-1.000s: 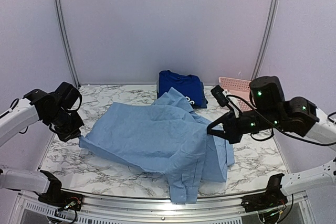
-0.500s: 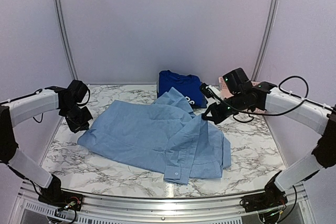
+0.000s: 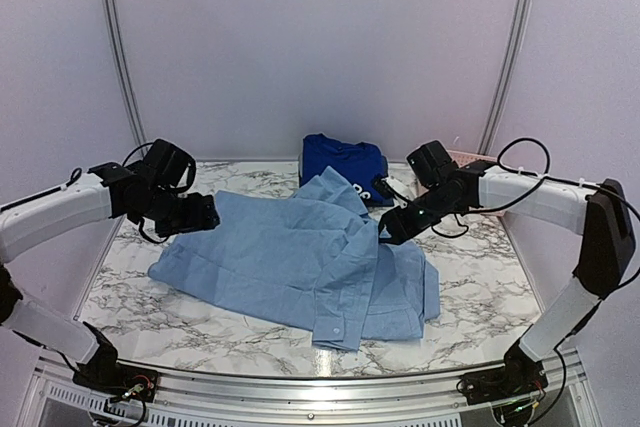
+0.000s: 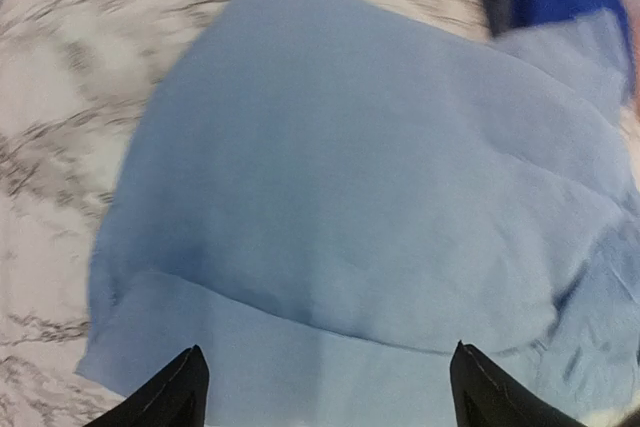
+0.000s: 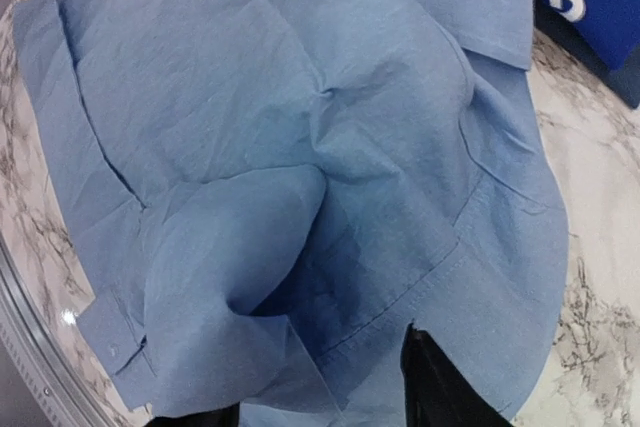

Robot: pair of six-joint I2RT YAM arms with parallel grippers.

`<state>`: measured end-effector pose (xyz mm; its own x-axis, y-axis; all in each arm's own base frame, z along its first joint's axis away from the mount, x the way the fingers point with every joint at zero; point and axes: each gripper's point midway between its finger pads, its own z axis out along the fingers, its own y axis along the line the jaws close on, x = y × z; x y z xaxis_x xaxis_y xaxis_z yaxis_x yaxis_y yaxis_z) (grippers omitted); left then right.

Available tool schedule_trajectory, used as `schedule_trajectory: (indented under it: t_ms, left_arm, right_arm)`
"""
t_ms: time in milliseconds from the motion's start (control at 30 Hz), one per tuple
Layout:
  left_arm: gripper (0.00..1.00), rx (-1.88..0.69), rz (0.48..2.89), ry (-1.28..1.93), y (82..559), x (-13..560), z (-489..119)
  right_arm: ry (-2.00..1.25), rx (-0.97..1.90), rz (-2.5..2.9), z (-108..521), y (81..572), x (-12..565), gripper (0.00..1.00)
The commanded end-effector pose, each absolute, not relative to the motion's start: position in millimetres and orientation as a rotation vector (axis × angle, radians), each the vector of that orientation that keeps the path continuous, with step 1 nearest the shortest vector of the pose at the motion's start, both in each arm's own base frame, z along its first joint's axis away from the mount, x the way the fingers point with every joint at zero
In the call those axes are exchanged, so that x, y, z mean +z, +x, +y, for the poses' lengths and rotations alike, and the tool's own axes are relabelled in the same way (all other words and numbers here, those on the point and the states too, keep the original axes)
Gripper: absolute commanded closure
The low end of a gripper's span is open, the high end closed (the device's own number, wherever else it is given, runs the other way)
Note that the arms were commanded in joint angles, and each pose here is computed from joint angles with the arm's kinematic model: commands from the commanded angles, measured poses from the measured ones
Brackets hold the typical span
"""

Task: Fold and stack the mixed laundry pile
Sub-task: Fold the flattened shirt at the center of the board.

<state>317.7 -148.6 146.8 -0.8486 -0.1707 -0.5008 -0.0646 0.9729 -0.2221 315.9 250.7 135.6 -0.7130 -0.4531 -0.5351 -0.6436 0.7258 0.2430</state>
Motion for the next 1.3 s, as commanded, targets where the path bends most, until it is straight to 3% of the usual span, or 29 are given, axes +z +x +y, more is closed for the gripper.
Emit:
schedule_trajectory:
  t_ms: [0,133,367,600,833,1267]
  left_arm:
    - [0.14,-0.445,2.507,0.416,263.8,162.7,-239.2]
    - [0.19,-0.5,2.518,0.743,204.8,134.3,-293.3]
    - [0.24,-0.435,2.407,1.16,146.6,95.6,-368.6]
    - [0.3,-0.517,2.518,1.153,134.3,64.1,-413.4]
    - [0.31,-0.613,2.643,0.976,133.2,43.0,-413.1]
    - [0.41,-0.827,2.783,0.771,127.8,15.3,-407.7]
  right_arm:
    - [-0.679,0.615,2.56,227.0,304.7,143.6,0.43]
    - [-0.522,0.765,2.596,210.4,277.7,154.0,0.31]
    - [-0.423,0.816,2.702,194.5,235.0,136.0,0.31]
    - [-0.374,1.065,2.629,214.6,209.2,154.3,0.54]
    - [-0.364,1.158,2.65,241.1,184.1,127.8,0.73]
    - [-0.319,1.067,2.759,235.0,170.8,67.8,0.89]
